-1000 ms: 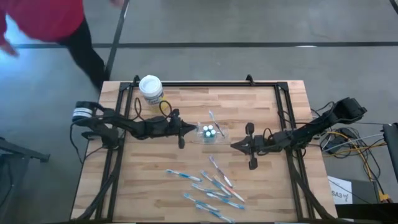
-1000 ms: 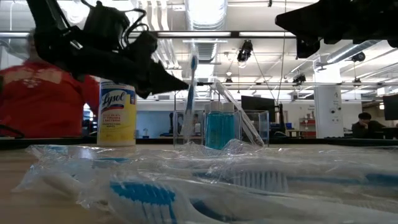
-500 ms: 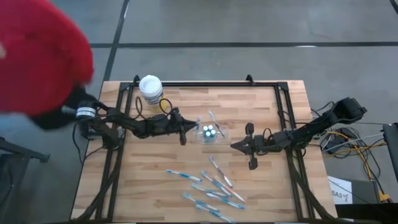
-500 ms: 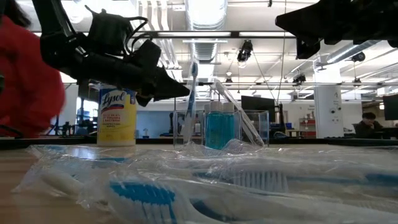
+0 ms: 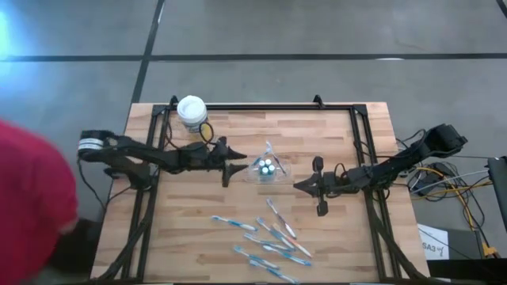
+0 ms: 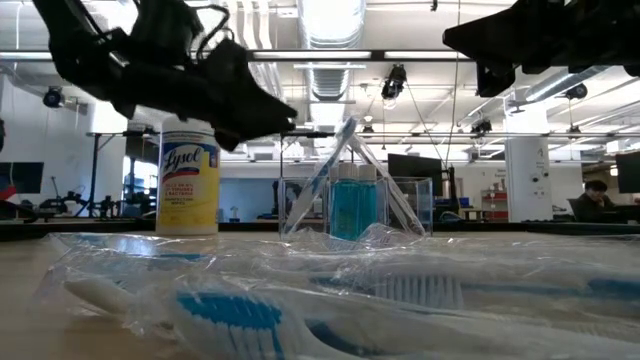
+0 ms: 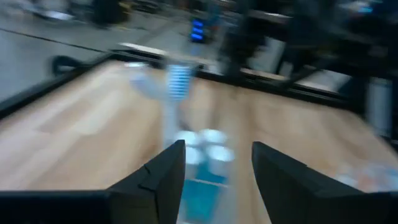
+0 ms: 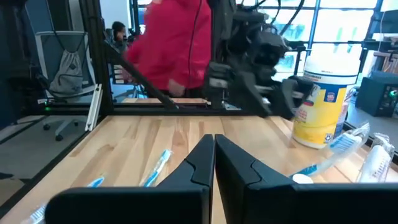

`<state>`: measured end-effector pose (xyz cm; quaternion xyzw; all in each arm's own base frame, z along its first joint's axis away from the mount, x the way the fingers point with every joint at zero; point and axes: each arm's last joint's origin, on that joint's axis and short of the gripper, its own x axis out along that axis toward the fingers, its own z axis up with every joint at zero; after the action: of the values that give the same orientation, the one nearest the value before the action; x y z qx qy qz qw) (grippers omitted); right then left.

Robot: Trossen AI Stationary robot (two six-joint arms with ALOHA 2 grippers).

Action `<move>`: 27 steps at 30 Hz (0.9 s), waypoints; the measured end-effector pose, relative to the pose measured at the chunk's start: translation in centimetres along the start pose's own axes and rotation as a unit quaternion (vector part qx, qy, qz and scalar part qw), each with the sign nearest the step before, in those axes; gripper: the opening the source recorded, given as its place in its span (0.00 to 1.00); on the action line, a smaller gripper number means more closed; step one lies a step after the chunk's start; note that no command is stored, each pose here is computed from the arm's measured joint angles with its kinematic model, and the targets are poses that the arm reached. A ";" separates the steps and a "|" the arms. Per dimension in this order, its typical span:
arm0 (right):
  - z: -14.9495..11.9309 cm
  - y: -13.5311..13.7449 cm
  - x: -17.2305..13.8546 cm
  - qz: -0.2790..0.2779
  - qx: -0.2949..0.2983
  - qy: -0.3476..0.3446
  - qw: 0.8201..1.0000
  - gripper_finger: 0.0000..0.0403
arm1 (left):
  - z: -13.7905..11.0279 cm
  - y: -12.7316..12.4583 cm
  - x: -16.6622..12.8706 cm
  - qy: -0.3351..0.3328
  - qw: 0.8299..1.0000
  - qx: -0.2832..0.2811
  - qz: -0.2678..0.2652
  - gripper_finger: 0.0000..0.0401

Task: Pick & Place toothbrushing station
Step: Put the purple toothbrush into the right compartment of the transparent organizer

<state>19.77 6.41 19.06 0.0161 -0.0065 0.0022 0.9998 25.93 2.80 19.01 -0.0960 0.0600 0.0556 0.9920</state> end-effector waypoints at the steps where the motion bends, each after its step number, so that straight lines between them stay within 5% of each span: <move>1: 0.0 0.0 0.0 0.000 0.000 0.000 1.000 0.02 | 0.4 -0.2 -0.4 0.006 1.000 0.001 -0.021 0.47; 8: 0.1 0.2 0.0 0.032 0.011 -0.003 0.999 0.02 | 2.7 -2.9 -4.8 -0.055 0.990 0.046 -0.118 0.33; 13: 0.1 0.2 0.0 0.035 0.011 -0.004 0.999 0.02 | 2.4 -3.0 -7.9 -0.099 0.987 0.057 -0.112 0.14; 16: 0.1 0.2 0.0 0.035 0.005 -0.003 0.999 0.02 | 1.0 -1.5 -7.5 -0.095 0.987 0.017 -0.128 0.04; 21: -0.2 0.2 0.0 0.036 -0.020 0.004 0.999 0.02 | -2.0 -0.3 -7.0 -0.034 0.994 0.017 -0.106 0.03; 27: -0.2 0.1 0.0 0.032 -0.056 0.000 0.998 0.02 | -2.6 0.0 -6.8 -0.025 0.995 0.034 -0.092 0.01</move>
<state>19.77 6.53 18.90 -0.0398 -0.0073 0.0342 0.9986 18.98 1.65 17.39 -0.0664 0.0284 -0.0357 0.9968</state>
